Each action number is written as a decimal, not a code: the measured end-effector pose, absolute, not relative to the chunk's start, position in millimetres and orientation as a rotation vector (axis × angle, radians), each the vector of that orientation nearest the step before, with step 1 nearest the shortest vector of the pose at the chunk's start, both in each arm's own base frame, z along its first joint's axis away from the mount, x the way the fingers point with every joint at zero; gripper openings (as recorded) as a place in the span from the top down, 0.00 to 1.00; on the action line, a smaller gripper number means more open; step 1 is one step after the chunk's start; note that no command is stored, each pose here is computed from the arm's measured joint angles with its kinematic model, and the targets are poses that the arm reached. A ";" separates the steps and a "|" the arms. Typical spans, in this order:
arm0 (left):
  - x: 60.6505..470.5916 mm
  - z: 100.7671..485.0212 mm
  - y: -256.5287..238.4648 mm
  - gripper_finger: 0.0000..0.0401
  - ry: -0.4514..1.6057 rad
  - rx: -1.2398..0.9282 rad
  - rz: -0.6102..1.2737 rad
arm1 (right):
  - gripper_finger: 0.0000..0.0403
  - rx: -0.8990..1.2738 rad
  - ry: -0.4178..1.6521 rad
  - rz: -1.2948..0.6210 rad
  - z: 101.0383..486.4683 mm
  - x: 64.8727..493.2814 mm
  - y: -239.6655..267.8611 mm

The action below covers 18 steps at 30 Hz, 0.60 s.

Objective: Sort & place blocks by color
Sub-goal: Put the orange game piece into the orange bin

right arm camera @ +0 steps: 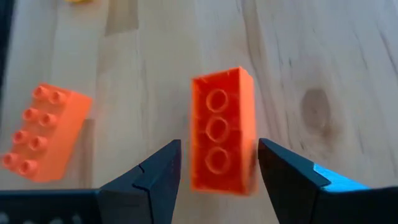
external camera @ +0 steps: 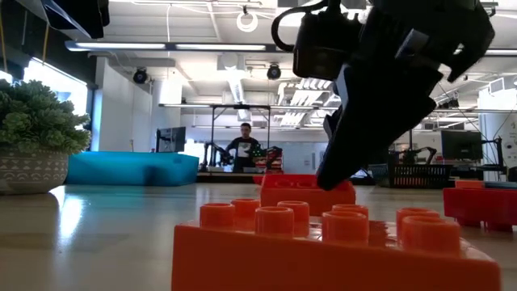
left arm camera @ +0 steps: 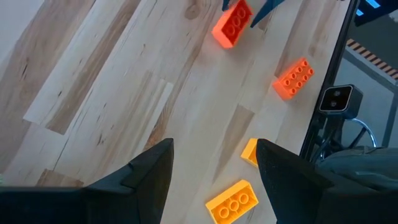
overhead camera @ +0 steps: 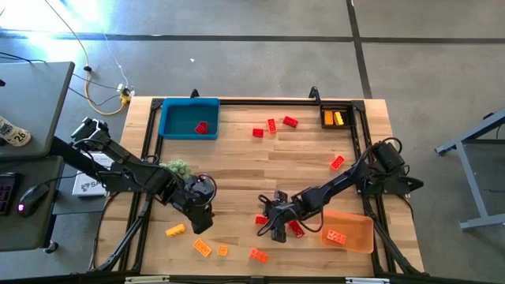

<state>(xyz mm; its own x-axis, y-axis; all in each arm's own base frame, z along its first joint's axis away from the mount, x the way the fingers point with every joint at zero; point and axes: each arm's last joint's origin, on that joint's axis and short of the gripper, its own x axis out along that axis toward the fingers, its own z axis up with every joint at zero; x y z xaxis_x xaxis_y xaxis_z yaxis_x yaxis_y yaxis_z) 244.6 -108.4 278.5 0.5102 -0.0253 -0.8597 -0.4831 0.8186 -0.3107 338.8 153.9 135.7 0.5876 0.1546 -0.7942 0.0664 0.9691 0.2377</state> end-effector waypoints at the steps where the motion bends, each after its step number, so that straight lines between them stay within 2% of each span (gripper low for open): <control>1: 244.6 278.4 -108.4 0.46 1.009 -0.568 0.294 | 0.51 0.258 0.944 0.055 135.7 339.1 154.1; 18: 244.9 278.7 -108.6 0.46 1.005 -0.571 0.292 | 0.51 0.238 0.923 0.058 121.0 345.1 156.5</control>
